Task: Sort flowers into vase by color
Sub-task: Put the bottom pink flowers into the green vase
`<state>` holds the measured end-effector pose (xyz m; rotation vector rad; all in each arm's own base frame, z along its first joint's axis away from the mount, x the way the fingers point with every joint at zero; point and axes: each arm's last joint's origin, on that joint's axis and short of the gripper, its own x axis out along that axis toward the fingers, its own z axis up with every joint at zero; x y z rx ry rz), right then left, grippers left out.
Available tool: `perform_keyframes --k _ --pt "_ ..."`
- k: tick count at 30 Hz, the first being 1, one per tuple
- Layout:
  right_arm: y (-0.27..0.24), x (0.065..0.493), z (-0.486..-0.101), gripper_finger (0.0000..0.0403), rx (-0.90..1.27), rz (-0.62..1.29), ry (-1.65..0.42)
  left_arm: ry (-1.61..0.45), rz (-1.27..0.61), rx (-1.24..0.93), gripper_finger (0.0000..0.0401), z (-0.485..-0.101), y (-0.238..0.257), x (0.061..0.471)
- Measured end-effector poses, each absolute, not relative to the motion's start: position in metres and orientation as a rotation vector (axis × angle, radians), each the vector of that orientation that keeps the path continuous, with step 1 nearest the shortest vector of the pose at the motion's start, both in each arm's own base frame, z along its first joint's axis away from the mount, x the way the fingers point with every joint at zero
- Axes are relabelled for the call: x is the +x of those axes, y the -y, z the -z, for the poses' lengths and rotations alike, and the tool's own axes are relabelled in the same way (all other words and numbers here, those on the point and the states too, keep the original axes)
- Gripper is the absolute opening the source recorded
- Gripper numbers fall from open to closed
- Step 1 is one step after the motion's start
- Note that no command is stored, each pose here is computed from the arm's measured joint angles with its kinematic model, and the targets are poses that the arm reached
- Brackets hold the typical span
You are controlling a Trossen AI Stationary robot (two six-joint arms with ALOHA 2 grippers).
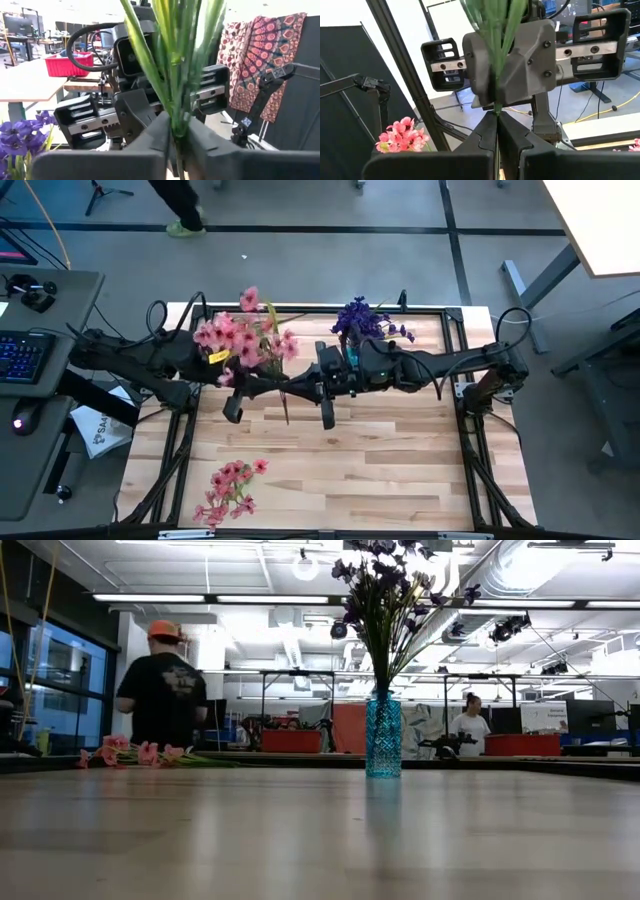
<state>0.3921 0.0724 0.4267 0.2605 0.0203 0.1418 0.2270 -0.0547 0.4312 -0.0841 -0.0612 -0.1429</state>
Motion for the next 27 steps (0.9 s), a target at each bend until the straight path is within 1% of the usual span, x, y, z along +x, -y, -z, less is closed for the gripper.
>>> perform_keyframes --k 2,5,7,9,12,16,19,23,27 --pt "-0.072 0.392 -0.427 0.0 0.26 -0.141 -0.022 0.056 0.151 -0.079 0.0008 -0.431 0.055 0.227" --pt "-0.072 0.392 -0.426 0.0004 0.232 -0.14 -0.023 0.045 0.149 -0.076 0.0008 -0.43 0.055 0.227" --pt "-0.071 0.392 -0.426 0.0019 0.218 -0.137 -0.025 0.033 0.143 -0.059 0.0003 -0.429 0.054 0.225" --pt "-0.068 0.39 -0.429 0.0044 0.231 -0.124 -0.021 -0.002 0.122 -0.043 0.0003 -0.428 0.052 0.218" --pt "-0.062 0.38 -0.438 0.0099 0.239 -0.089 -0.007 -0.065 0.07 -0.033 0.0002 -0.428 0.045 0.198" --pt "-0.057 0.365 -0.449 0.0177 0.216 -0.037 -0.016 -0.145 0.009 -0.053 0.0001 -0.427 0.038 0.165" --pt "-0.055 0.356 -0.45 0.0224 0.212 -0.008 -0.067 -0.2 -0.016 -0.093 0.0001 -0.424 0.035 0.138" --pt "-0.053 0.35 -0.448 0.0262 0.251 0.011 -0.125 -0.298 -0.025 -0.158 0.0001 -0.415 0.038 0.113" --pt "-0.054 0.35 -0.442 0.0275 0.312 0.023 -0.183 -0.336 0.035 -0.206 0.0 -0.409 0.049 0.105"
